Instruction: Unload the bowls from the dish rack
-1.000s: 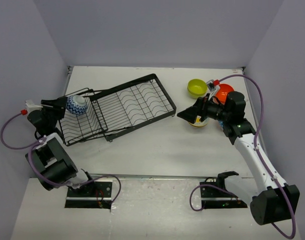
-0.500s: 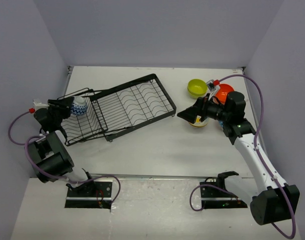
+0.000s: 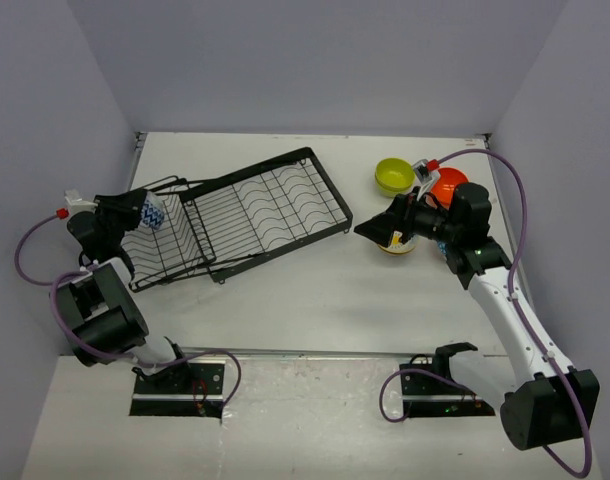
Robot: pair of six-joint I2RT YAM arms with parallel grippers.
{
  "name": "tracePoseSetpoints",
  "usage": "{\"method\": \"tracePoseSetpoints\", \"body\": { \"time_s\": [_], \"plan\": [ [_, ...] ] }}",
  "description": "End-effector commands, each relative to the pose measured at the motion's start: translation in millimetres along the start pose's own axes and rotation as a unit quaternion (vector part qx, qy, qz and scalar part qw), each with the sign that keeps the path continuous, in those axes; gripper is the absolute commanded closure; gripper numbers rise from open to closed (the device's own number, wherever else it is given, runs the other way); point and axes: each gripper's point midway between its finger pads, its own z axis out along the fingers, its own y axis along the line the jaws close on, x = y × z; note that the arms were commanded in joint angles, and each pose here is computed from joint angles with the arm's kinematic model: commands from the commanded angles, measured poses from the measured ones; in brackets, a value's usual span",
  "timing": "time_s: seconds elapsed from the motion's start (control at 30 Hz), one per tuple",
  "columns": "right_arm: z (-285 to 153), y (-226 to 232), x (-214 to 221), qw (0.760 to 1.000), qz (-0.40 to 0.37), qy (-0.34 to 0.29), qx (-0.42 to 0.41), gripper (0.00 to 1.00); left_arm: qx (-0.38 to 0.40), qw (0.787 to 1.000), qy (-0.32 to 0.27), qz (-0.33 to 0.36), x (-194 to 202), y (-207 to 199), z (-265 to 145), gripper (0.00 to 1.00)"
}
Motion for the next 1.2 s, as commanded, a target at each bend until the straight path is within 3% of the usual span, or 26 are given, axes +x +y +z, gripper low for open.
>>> {"method": "tracePoseSetpoints", "body": {
  "time_s": [0.0,0.1,0.17,0.33,0.53,0.77,0.83,0.93,1.0,1.03,1.07,1.17],
  "plan": [
    [1,0,-3,1.0,-0.017,-0.005,-0.001,0.01,0.017,0.999,-0.006,0.032,-7,-18,3,0.87],
    [1,0,-3,1.0,-0.018,-0.006,0.0,0.01,0.015,0.999,-0.005,0.042,-7,-20,5,0.9],
    [1,0,-2,1.0,-0.017,-0.005,0.0,0.01,0.012,0.999,0.002,0.041,-5,-17,7,1.0],
    [1,0,-3,1.0,-0.018,-0.005,0.0,0.01,0.046,0.998,0.017,0.051,0,-33,8,1.0],
    [1,0,-3,1.0,-0.019,-0.006,0.001,0.01,0.142,0.986,0.033,0.08,-3,-92,0,1.0],
    [-1,1,-4,1.0,-0.024,-0.008,0.005,0.01,0.148,0.972,0.018,0.183,-18,-141,-9,1.0],
    [-2,0,-7,1.0,-0.025,-0.013,0.012,0.01,0.18,0.959,0.034,0.215,-9,-159,-17,1.0],
    [-6,6,-18,0.999,-0.027,-0.032,0.019,0.01,0.253,0.916,0.059,0.306,19,-218,-29,1.0],
    [-11,13,-33,0.998,-0.029,-0.052,0.031,0.01,0.241,0.883,0.084,0.394,63,-235,-26,1.0],
    [-15,7,-36,0.996,-0.018,-0.058,0.065,0.01,0.285,0.853,0.109,0.423,106,-274,-38,1.0],
    [-22,15,-50,0.994,-0.032,-0.076,0.075,0.01,0.283,0.83,0.12,0.465,126,-275,-40,1.0],
    [-42,17,-70,0.984,-0.046,-0.111,0.134,0.01,0.368,0.768,0.166,0.497,193,-303,-77,1.0]
  ]
}}
